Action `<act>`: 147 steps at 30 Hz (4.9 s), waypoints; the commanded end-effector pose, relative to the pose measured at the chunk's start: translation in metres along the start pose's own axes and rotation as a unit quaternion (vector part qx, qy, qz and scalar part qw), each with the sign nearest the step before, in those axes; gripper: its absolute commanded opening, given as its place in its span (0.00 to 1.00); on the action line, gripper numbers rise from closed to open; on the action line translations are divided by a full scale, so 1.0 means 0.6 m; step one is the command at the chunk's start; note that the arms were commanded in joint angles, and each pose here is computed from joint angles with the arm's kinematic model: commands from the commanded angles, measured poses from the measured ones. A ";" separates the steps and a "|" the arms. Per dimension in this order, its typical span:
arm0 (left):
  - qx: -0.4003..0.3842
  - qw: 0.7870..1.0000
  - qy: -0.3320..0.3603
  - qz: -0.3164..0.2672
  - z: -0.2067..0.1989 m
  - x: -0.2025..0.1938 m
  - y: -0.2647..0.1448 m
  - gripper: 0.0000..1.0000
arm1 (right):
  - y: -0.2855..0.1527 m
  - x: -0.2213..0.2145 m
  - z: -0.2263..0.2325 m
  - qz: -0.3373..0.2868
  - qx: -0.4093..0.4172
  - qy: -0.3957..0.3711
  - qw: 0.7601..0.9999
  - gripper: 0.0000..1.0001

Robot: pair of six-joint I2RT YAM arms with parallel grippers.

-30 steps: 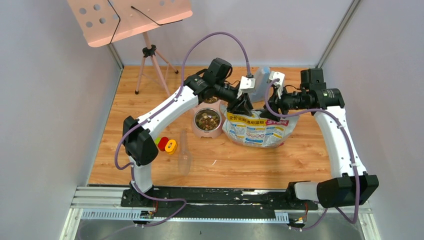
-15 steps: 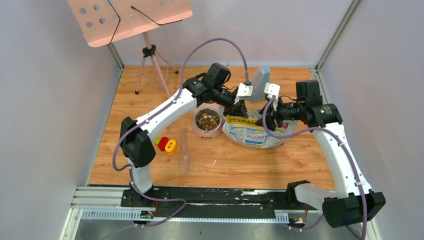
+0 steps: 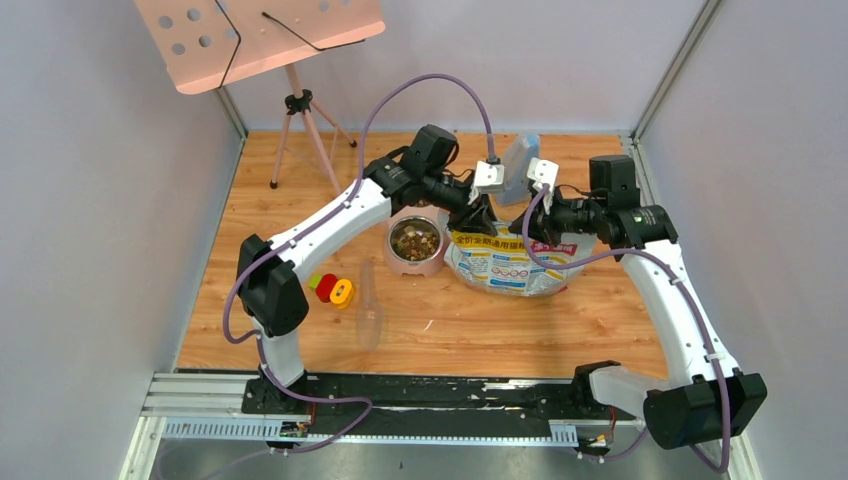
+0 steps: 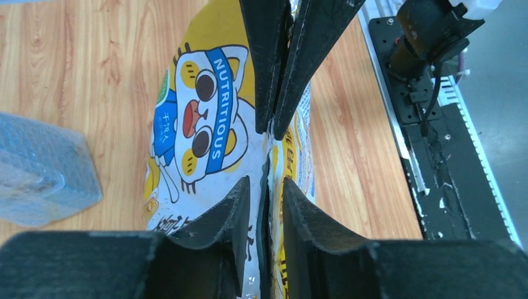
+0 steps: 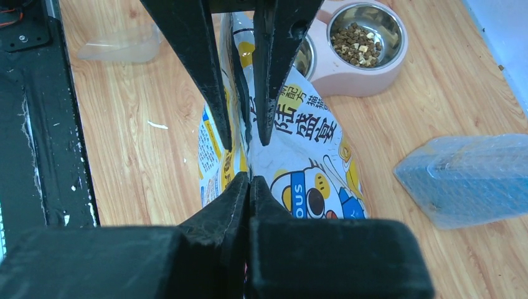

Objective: Serve the pet food

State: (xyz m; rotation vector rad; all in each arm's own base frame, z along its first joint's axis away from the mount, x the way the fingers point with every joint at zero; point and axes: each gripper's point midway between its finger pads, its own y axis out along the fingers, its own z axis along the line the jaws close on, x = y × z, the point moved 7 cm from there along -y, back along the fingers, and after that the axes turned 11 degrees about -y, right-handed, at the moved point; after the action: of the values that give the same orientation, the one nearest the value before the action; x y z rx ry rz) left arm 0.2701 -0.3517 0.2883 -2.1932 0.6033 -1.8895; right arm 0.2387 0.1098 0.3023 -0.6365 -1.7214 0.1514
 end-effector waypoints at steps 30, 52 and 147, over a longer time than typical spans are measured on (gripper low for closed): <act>-0.047 0.998 -0.014 -0.042 -0.019 0.024 -0.038 0.29 | 0.019 -0.004 -0.003 -0.022 0.024 0.001 0.999 0.00; -0.027 0.998 -0.048 -0.033 -0.004 0.016 -0.038 0.00 | 0.014 0.006 -0.006 -0.023 0.015 0.020 0.999 0.26; -0.065 0.994 -0.020 -0.083 -0.014 0.063 0.057 0.00 | -0.044 0.028 -0.016 -0.021 0.019 0.053 0.998 0.29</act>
State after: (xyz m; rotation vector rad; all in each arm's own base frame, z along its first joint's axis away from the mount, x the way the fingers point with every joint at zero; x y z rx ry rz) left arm 0.2628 -0.3941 0.2897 -2.4177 0.6017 -1.8671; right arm 0.2293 0.0827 0.3202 -0.6531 -1.5765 0.1489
